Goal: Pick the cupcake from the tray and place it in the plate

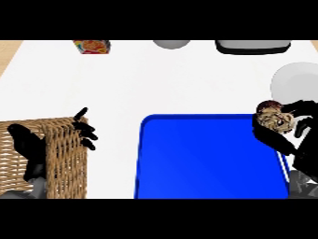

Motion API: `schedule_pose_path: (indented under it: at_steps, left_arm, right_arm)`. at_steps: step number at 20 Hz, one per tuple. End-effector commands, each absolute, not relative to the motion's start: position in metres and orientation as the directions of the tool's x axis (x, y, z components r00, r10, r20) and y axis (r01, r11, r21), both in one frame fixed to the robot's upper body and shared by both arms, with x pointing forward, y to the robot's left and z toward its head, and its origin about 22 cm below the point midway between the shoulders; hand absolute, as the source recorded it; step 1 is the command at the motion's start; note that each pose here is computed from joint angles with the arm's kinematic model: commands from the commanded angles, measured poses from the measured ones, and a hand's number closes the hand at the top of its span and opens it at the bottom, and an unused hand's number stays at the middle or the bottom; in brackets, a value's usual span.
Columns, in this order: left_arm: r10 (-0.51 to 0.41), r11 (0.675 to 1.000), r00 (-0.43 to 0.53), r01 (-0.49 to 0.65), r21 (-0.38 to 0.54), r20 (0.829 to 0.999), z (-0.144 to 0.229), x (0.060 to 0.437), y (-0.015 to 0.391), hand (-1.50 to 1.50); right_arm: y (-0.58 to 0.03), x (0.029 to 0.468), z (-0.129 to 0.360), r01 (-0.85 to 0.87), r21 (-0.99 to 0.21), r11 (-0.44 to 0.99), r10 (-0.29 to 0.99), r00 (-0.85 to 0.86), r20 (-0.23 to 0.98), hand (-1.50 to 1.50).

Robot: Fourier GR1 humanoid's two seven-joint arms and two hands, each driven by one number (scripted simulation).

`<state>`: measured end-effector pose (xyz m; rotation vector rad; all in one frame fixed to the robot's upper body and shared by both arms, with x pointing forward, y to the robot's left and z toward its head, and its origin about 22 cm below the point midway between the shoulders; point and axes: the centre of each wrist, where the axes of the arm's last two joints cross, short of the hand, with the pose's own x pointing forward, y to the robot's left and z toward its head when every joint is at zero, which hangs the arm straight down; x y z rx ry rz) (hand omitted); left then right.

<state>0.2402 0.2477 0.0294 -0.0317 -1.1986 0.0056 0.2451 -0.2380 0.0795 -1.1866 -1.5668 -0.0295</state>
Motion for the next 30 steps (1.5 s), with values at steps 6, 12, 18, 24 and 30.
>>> schedule_pose_path:
  at_steps: [6, 12, 18, 24, 30]
  left_arm:
    - [-0.003, 1.000, 0.361, 0.012, -0.001, 0.933, -0.002, 0.230, 0.229, 0.00]
    - [-0.002, 1.000, 0.367, 0.021, -0.006, 0.930, -0.003, 0.232, 0.234, 0.00]
    - [-0.033, 0.998, 0.362, 0.055, 0.014, 0.932, -0.003, 0.231, 0.233, 0.00]
    - [-0.022, 0.998, 0.363, 0.067, -0.003, 0.932, 0.013, 0.238, 0.223, 0.00]
    - [-0.034, 0.998, 0.364, 0.060, 0.013, 0.931, 0.013, 0.238, 0.233, 0.00]
  right_arm:
    - [-0.347, 0.277, 0.068, 0.809, -0.504, 0.304, 0.657, 0.206, 0.726, 1.50]
    - [-0.399, 0.302, 0.080, 0.807, -0.501, 0.312, 0.650, 0.203, 0.732, 1.50]
    - [-0.448, 0.304, 0.072, 0.817, -0.496, 0.295, 0.648, 0.210, 0.732, 1.50]
    - [-0.484, 0.296, 0.046, 0.550, -0.747, 0.373, 0.578, 0.492, 0.651, -1.50]
    - [-0.489, 0.304, 0.039, 0.558, -0.622, 0.549, 0.542, 0.328, 0.774, -1.50]
